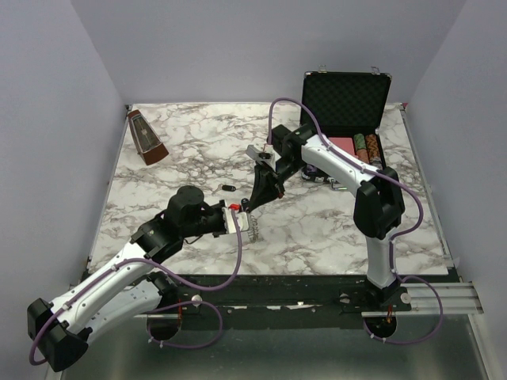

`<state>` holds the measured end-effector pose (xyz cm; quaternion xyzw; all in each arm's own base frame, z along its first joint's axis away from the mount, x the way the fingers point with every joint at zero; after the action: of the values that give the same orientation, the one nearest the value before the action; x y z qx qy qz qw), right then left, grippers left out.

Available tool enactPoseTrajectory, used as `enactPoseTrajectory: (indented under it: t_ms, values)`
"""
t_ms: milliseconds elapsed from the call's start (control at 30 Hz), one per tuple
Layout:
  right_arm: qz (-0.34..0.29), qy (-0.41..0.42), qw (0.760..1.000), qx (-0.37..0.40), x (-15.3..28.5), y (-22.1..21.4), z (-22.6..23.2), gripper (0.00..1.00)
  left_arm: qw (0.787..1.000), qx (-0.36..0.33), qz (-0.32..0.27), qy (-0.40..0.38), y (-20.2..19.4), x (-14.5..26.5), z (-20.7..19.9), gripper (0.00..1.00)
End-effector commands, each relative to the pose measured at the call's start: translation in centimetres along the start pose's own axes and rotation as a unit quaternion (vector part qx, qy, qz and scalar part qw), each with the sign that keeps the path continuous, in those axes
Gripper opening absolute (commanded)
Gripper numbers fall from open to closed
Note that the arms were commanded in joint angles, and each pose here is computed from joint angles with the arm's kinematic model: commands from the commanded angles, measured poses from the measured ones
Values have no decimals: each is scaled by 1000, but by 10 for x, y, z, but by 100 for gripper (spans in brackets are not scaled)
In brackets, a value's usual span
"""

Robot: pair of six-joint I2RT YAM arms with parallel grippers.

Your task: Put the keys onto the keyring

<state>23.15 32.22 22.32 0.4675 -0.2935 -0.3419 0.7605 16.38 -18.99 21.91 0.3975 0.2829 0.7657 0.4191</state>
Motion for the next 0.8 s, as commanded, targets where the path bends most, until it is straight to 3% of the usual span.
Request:
enactPoseTrajectory:
  t_ms: [0, 33, 100, 333, 533, 767]
  values:
    - [-98, 45, 994, -35, -7, 26, 15, 1, 999, 30, 4, -20, -6, -2, -15, 0]
    - [-97, 45, 994, -35, -7, 26, 15, 1, 999, 41, 4, -12, -6, -2, -14, 2]
    - [-98, 45, 994, -36, -7, 26, 15, 1, 998, 56, -6, 19, -4, 2, -10, 26]
    - [-97, 44, 994, -37, -7, 24, 15, 1, 988, 99, -62, 101, 5, 19, -3, 49]
    - [-97, 44, 994, -38, -6, 24, 15, 1, 971, 145, -123, 146, 15, 26, 9, 54]
    - [-97, 45, 994, -37, -7, 24, 16, 1, 962, 199, -141, 125, 20, 14, 19, 49]
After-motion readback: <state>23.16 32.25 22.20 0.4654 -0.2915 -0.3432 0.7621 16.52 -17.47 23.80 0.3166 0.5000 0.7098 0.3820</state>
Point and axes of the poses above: each gripper's point midway between its finger pads, its own x axis back along the fingers, its own z axis along the line the jaws close on, y = z × x, the point moved 5 cm from there along x, back along the fingers, and after that the axes turned 8 degrees about -x, right-handed, at the moved point
